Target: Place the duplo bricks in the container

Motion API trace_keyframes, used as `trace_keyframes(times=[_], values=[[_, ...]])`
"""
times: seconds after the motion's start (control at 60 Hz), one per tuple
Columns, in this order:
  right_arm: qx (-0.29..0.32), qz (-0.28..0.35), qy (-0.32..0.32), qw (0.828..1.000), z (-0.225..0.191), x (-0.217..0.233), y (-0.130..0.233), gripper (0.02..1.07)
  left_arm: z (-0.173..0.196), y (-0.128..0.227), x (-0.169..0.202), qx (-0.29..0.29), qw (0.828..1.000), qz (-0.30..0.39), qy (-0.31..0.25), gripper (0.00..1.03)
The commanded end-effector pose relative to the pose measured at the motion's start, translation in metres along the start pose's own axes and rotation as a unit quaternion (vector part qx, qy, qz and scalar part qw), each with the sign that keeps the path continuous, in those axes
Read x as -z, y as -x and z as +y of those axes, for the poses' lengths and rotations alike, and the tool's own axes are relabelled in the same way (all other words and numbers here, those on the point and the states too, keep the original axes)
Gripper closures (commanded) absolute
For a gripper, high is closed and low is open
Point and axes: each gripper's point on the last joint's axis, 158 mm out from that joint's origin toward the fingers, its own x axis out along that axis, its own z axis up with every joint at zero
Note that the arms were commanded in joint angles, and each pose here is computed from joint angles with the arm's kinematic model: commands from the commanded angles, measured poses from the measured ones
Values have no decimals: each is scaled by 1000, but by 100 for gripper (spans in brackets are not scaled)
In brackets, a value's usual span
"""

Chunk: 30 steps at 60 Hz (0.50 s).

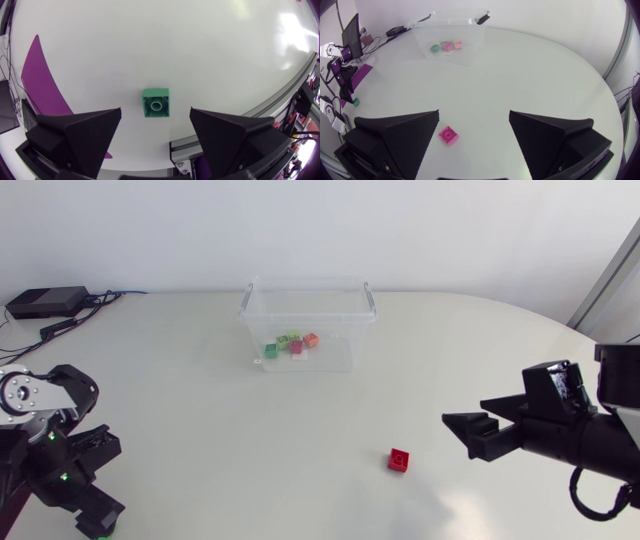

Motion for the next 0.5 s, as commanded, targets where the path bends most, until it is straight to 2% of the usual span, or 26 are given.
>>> trace_keyframes(times=[0.0, 0.2, 0.267, 0.35, 0.483], values=[[-5, 0, 30, 1000, 4, -7, 4, 6, -2, -14, 10, 14, 999, 28, -12, 12], [-23, 26, 66, 997, 13, 0, -3, 6, -1, -25, 8, 17, 999, 31, -21, 23], [-30, 39, 76, 996, 16, 4, -7, 6, -1, -29, 7, 15, 999, 29, -25, 29], [-40, 47, 91, 994, 22, 5, -8, 6, 1, -32, 6, 13, 999, 24, -26, 41], [-46, 47, 112, 992, 26, 2, -8, 6, 1, -37, 8, 15, 999, 25, -32, 48]])
